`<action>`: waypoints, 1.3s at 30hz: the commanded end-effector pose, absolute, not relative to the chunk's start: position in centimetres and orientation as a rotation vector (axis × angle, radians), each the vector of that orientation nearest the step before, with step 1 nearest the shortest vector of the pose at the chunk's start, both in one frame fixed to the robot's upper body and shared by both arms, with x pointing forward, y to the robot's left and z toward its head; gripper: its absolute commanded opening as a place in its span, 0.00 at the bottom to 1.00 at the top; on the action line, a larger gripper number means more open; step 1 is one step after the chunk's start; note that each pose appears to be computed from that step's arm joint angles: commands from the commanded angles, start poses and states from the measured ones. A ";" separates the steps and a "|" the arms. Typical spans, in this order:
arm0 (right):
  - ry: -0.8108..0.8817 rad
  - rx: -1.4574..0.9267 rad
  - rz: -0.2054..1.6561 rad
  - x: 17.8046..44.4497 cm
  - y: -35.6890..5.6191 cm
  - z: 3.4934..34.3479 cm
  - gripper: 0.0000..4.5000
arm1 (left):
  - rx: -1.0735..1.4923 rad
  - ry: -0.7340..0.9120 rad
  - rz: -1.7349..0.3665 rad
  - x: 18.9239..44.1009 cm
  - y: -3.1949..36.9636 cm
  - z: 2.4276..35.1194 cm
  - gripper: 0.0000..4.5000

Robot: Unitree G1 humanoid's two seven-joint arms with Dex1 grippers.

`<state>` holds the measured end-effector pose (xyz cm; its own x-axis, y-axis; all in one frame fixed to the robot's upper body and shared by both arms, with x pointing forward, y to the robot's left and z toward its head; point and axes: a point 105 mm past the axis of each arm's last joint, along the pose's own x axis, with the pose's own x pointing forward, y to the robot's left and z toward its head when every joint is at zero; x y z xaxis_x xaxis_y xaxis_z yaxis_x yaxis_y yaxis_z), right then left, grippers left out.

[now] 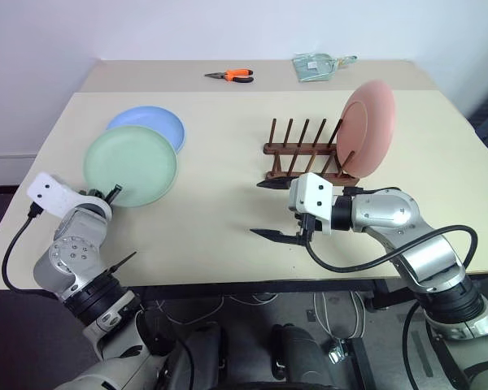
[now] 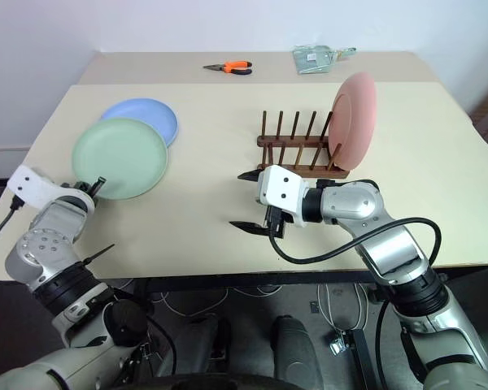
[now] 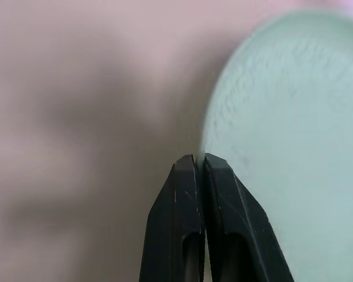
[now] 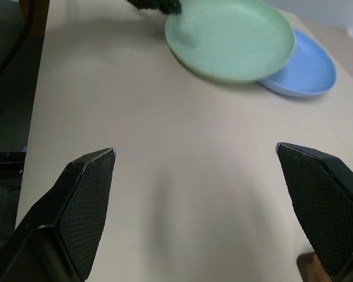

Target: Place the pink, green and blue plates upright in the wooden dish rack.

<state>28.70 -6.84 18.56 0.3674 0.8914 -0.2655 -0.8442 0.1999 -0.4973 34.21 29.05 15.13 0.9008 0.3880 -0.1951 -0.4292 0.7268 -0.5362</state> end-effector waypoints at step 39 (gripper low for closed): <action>-0.645 -1.205 0.529 37.0 -9.7 27.4 0.00 | -0.377 -0.366 0.090 36.1 20.3 29.9 0.87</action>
<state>37.74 -9.36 23.65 0.7363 0.6752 0.0440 -0.0683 0.1390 -0.9879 36.34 20.15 29.50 0.9429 0.1574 0.2935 -0.0059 0.8890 -0.4578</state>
